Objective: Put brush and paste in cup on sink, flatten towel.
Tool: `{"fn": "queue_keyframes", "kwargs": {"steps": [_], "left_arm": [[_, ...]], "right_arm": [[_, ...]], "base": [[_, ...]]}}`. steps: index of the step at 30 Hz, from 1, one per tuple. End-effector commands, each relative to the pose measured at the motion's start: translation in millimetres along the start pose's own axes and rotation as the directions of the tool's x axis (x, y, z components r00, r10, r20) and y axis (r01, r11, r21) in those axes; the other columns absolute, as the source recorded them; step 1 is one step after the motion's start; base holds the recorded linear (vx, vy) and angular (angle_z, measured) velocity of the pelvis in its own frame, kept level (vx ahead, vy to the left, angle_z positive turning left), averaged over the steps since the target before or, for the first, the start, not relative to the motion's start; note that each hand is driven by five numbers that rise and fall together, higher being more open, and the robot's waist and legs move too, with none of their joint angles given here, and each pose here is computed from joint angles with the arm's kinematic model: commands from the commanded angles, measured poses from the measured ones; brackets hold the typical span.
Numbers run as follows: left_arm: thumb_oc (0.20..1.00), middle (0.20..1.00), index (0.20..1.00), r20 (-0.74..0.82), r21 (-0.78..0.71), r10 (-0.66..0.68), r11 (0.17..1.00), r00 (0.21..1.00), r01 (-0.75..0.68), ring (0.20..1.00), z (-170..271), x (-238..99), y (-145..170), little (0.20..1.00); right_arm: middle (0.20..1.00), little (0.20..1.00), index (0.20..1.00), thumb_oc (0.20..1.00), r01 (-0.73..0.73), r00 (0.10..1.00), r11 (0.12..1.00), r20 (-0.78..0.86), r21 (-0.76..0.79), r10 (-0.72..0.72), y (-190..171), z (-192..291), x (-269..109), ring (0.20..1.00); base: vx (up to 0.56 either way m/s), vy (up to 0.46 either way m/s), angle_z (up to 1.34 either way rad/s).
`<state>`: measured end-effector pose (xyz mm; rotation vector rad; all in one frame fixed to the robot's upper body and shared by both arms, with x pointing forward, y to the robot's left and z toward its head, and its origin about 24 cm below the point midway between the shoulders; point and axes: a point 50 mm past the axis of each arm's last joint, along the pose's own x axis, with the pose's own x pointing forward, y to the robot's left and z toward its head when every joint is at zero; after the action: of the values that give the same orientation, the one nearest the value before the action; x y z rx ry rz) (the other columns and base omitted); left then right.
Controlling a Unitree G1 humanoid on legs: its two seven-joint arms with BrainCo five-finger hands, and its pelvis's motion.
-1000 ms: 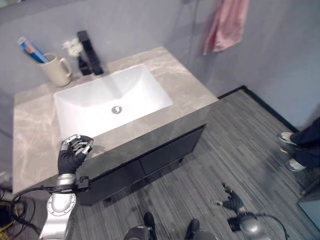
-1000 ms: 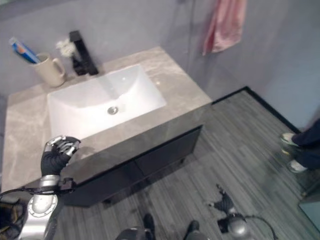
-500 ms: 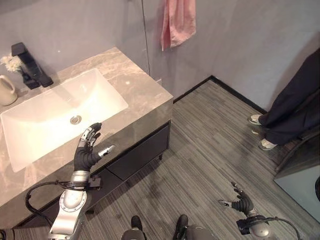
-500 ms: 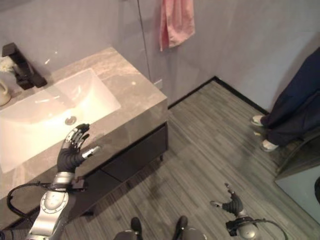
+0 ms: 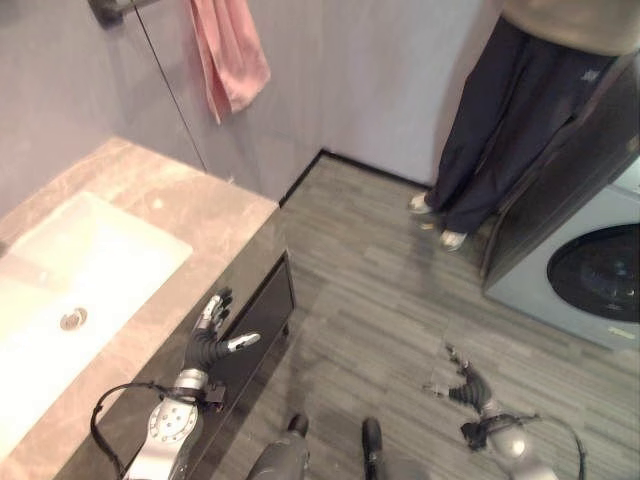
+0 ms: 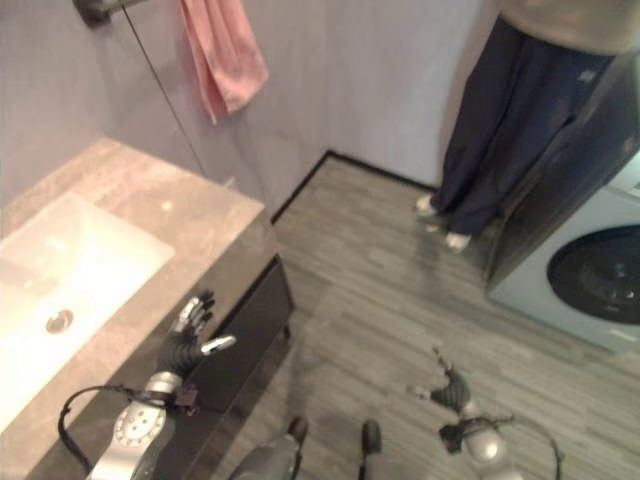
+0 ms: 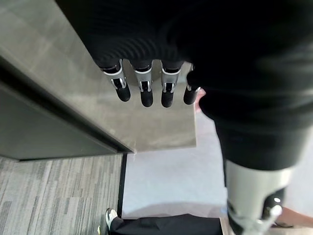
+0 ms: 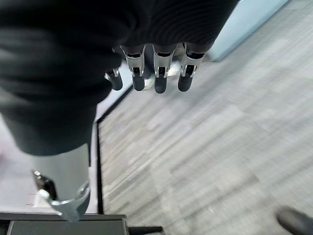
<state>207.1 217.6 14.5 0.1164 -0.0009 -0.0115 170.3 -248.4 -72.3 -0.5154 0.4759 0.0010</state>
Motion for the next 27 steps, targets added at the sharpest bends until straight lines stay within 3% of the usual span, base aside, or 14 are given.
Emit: {"fn": "queue_keyframes", "kwargs": {"steps": [1, 11, 15, 27], "left_arm": [[1.0, 1.0, 1.0, 0.096, 0.015, -0.036, 0.999, 0.995, 0.034, 1.0, 19, -1, 5, 1.0], [1.0, 1.0, 1.0, -0.081, 0.061, -0.035, 0.997, 0.996, 0.04, 1.0, -15, -13, 5, 1.0], [1.0, 1.0, 1.0, -0.222, 0.084, -0.007, 0.996, 0.975, 0.026, 1.0, -45, -24, 3, 1.0], [1.0, 1.0, 1.0, -0.316, 0.081, 0.044, 0.997, 0.948, -0.019, 1.0, -66, -22, 0, 1.0]], "right_arm": [[1.0, 1.0, 1.0, 1.0, 0.074, 0.992, 0.997, 0.103, 0.029, -0.076, -17, 24, 14, 1.0], [1.0, 1.0, 1.0, 1.0, 0.053, 0.994, 0.998, 0.099, 0.016, -0.055, -5, 31, 23, 1.0], [1.0, 1.0, 1.0, 1.0, 0.044, 0.999, 0.998, 0.011, 0.041, -0.045, 4, 12, 18, 1.0], [1.0, 1.0, 1.0, 1.0, 0.052, 0.998, 0.998, 0.027, 0.044, -0.053, -7, 8, 6, 1.0]], "base": [[-0.03, 0.11, -0.23], [-0.07, 0.116, -0.61], [0.06, -0.072, -0.52], [0.08, -0.125, 0.16]]}}
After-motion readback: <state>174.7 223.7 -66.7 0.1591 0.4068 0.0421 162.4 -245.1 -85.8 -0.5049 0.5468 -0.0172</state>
